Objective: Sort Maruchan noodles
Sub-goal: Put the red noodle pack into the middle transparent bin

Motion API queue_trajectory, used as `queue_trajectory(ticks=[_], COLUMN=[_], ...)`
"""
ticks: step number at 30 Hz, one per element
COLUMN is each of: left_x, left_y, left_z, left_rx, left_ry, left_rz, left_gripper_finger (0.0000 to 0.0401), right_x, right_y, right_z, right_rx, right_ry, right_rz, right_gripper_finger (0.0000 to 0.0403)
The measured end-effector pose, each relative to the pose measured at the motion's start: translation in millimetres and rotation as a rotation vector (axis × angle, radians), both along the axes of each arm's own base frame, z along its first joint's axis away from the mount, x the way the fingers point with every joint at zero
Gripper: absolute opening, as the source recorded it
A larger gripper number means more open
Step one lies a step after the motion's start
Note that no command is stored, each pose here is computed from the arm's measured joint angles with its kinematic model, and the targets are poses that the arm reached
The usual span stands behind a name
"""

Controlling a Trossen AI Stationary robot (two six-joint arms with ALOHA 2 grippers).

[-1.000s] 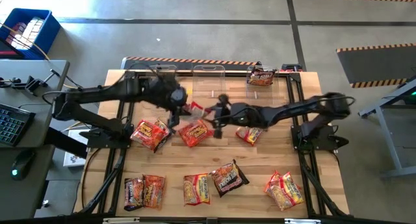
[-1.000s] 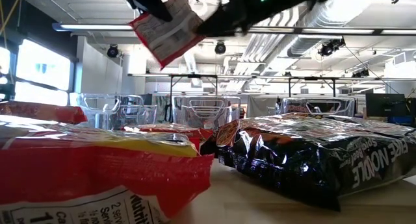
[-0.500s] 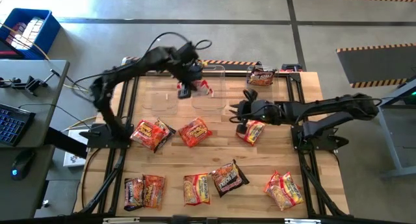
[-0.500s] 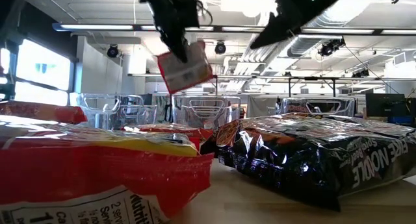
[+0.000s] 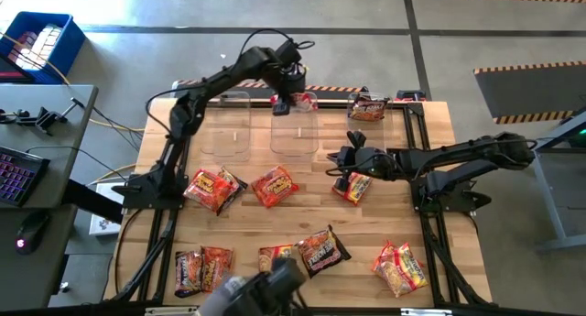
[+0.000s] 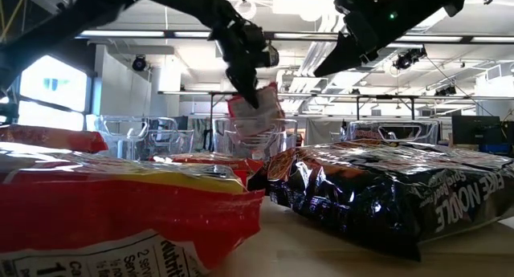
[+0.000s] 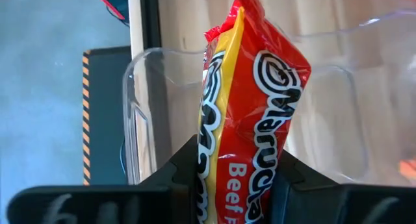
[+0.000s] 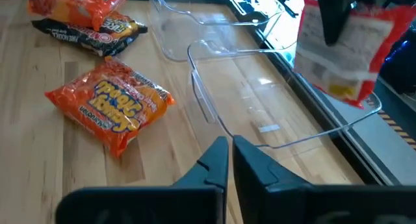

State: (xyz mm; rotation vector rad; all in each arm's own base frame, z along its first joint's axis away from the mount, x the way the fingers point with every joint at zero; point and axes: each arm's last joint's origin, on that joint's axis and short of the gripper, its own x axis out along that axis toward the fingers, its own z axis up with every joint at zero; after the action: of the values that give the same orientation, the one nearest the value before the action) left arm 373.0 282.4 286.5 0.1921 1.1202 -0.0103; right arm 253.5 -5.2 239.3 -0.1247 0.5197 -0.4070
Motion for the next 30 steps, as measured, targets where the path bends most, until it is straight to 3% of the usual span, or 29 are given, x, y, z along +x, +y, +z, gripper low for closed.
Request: queue_trajectory(ticks=[9, 19, 30], left_x=[2, 4, 10], left_y=[24, 31, 27], left_z=[-37, -60, -61], left_rx=[0.015, -0.010, 0.006], left_ry=[0.136, 0.177, 0.171], left_rz=[0.045, 0.034, 0.007], left_gripper_finger=[0.0079, 0.0081, 0.0149], right_x=[0, 0, 0], right_y=[0, 0, 0], right_z=[0, 0, 0], right_rx=[0.006, 0.008, 0.019], right_ry=[0.000, 0.000, 0.000], right_rz=[0.011, 0.015, 0.029], right_gripper_finger=[0.0002, 0.0002, 0.0002])
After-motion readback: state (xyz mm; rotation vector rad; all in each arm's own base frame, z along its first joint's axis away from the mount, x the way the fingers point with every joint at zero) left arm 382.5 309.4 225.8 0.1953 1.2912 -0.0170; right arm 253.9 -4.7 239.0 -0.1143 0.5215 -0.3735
